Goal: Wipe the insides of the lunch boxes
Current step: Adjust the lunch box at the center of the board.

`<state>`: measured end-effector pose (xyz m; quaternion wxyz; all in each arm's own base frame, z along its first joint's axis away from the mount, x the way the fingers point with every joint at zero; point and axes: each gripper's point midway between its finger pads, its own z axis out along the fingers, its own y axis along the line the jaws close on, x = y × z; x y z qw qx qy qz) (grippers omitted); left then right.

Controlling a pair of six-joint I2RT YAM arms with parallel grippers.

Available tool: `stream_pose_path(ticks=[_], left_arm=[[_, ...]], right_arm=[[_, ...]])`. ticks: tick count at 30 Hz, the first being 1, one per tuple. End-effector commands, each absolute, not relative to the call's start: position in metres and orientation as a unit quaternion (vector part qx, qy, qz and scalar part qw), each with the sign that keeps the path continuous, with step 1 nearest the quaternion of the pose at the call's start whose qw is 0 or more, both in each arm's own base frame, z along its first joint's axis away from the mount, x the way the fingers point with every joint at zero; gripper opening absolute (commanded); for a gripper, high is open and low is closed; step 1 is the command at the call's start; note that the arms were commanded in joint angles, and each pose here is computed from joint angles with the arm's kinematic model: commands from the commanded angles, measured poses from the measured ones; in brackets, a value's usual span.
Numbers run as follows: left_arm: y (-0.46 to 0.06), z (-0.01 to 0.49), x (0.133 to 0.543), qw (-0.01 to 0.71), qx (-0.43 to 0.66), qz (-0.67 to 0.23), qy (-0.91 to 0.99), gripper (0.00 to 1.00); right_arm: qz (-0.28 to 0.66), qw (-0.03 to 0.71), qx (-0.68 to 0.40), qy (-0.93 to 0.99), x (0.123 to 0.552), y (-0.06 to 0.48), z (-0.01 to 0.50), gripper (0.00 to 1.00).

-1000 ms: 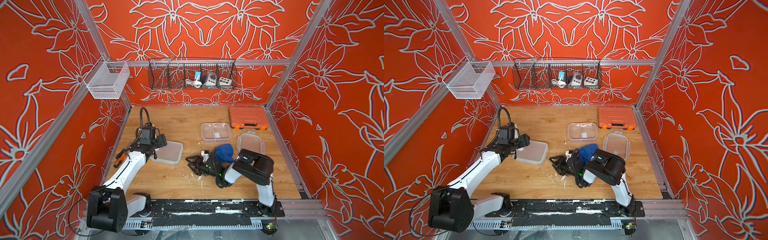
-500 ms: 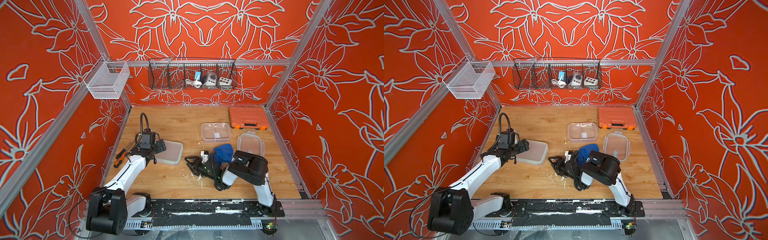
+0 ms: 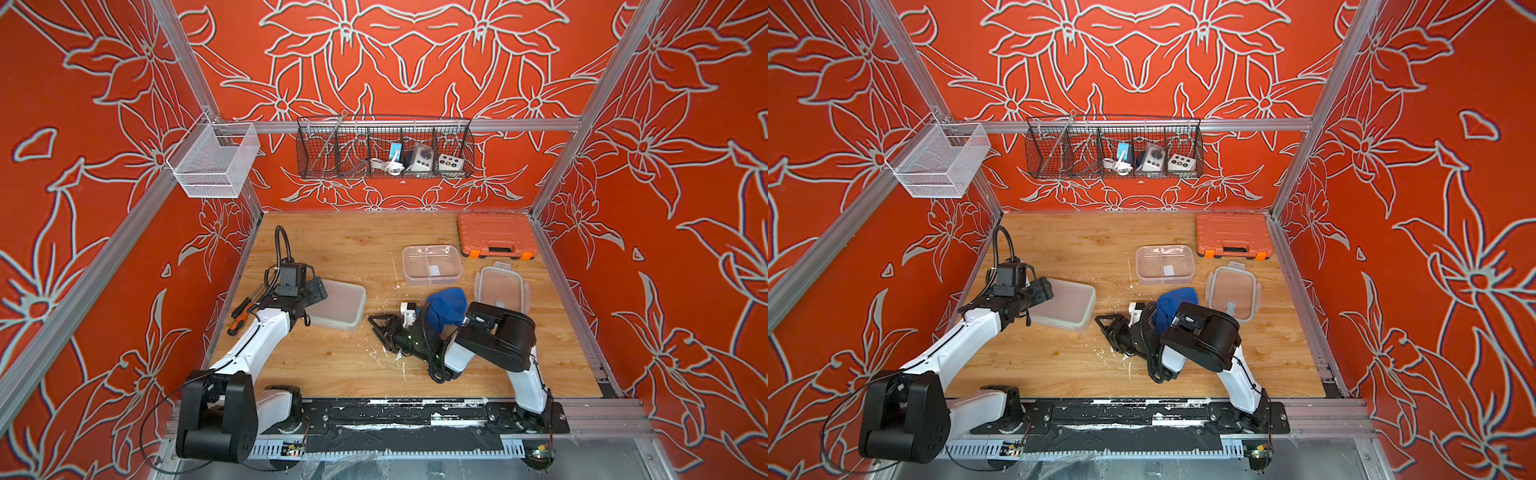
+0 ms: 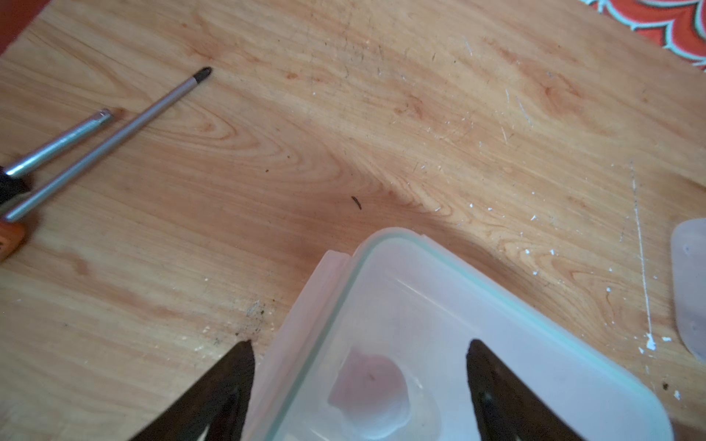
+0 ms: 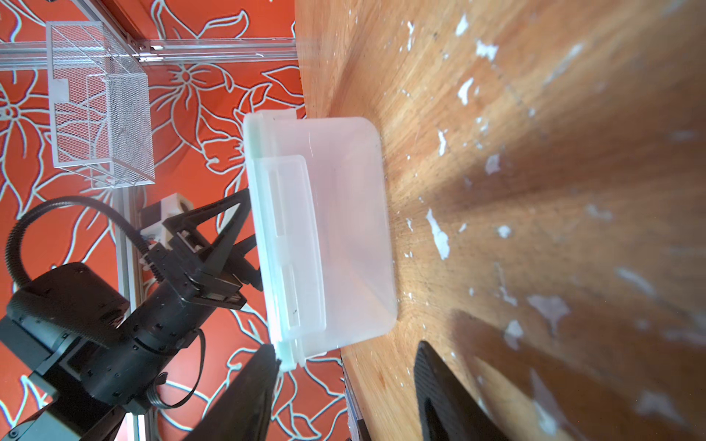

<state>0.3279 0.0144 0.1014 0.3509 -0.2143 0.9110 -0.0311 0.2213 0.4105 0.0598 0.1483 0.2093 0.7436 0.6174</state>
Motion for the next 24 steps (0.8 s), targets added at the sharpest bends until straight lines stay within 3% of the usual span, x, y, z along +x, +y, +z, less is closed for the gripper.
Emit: stream_pose_path(ticks=[1, 24], left_arm=[[0.01, 0.099, 0.329, 0.346, -0.22, -0.048, 0.911, 0.84], [-0.033, 0.112, 0.303, 0.354, -0.22, -0.16, 0.894, 0.79]], right_arm=[[0.621, 0.158, 0.201, 0.741, 0.22, 0.41, 0.061, 0.6], [0.613, 0.19, 0.214, 0.736, 0.225, 0.393, 0.068, 0.6]])
